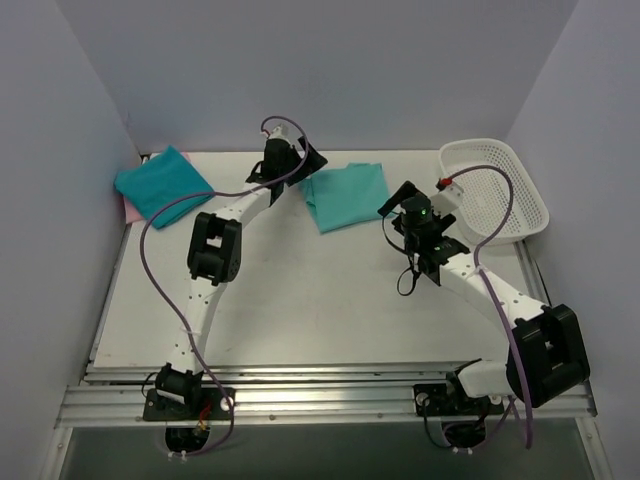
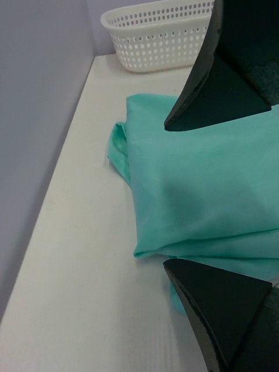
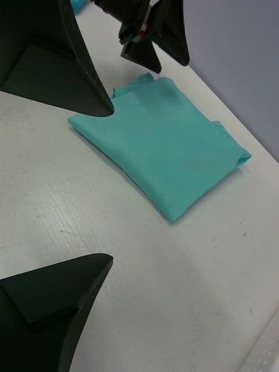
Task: Fold and stack the t-shirts
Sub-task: Put the neatly folded tshirt into the corner of the board with the left arm
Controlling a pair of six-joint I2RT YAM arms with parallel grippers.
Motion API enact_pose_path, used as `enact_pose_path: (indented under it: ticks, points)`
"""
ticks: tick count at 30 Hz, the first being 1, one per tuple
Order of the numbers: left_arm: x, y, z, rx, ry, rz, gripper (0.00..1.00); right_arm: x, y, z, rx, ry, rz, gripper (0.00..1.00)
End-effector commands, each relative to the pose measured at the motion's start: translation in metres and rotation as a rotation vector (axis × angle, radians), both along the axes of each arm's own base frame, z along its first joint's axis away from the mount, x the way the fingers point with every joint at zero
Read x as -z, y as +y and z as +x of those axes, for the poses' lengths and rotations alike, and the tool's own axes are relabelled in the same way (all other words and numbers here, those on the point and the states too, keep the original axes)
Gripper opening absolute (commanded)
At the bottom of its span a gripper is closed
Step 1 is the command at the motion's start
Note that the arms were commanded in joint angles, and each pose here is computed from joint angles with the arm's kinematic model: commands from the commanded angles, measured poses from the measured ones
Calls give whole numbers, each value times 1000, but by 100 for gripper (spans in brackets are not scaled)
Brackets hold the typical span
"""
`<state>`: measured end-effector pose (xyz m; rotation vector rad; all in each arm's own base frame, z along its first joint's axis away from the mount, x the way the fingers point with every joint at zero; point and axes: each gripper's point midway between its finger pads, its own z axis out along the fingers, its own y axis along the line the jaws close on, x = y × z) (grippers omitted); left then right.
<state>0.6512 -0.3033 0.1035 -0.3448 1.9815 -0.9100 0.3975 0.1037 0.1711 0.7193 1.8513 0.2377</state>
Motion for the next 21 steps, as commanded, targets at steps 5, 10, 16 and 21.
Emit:
enact_pose_path:
  ticks: [5, 10, 16, 21]
  points:
    - [15, -12, 9, 9, 4, 21, 100, -30, -9, -7, 24, -78, 9, 100]
    - [26, -24, 9, 24, 10, 8, 100, -35, -12, -11, 31, -94, 9, 100]
    - [44, -40, 1, 44, 41, 14, 89, -27, -14, -10, 37, -74, -1, 100]
    - [49, -44, 0, 45, 48, 11, 68, -23, -14, -9, 36, -68, -1, 100]
